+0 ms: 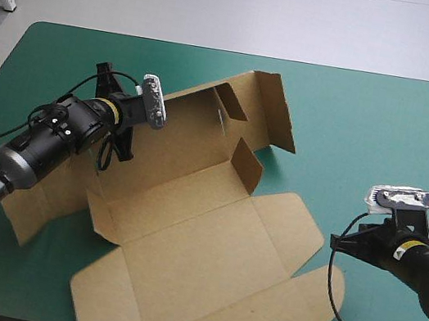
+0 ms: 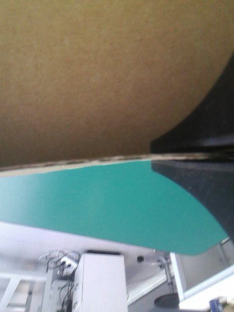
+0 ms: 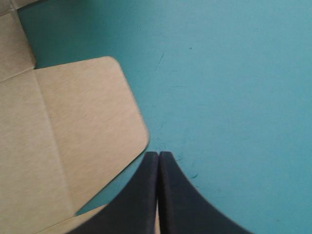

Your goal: Fold the box

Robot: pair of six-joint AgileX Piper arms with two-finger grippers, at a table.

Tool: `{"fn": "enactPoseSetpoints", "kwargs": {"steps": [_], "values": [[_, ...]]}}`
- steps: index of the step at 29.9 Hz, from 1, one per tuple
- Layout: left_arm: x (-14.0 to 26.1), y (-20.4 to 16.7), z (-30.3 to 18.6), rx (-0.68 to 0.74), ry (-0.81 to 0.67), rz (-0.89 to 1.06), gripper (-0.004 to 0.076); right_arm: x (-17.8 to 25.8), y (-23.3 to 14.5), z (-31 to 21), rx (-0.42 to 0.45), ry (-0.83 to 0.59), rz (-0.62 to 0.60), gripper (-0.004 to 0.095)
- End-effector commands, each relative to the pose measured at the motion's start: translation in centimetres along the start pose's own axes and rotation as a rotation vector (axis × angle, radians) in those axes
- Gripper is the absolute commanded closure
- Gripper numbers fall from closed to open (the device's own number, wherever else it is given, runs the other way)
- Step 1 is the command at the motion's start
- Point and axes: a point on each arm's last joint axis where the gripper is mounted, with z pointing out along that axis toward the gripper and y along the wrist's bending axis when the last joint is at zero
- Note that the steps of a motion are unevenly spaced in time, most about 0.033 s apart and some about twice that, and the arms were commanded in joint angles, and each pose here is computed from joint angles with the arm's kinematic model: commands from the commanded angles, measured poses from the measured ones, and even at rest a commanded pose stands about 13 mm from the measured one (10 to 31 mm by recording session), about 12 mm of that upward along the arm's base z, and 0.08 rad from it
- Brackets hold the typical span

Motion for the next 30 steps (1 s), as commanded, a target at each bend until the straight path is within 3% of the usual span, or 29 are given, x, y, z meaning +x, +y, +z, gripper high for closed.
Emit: {"fn": "enactPoseSetpoints", "kwargs": {"steps": [1,6,18,30], "values": [[-1.3,1.9,-1.0,-0.163,-0.112,0.048,0.0738,-1.3,0.1,-0.9,-0.006,-0.092,-0.007,0.0942],[-1.8,0.9,0.1,-0.096,-0.091,0.016,0.0738,-1.3,0.2,-0.9,-0.018,-0.087,0.006,0.0942],[-7.5,-3.7,-3.7,-0.01,-0.252,0.159,0.0738,-1.4,0.2,-0.9,-0.021,-0.102,0.009,0.0942],[-5.2,-4.4,-2.6,-0.08,-0.154,0.174,0.0738,-1.8,0.3,-1.0,-0.036,-0.142,0.017,0.0942]]}}
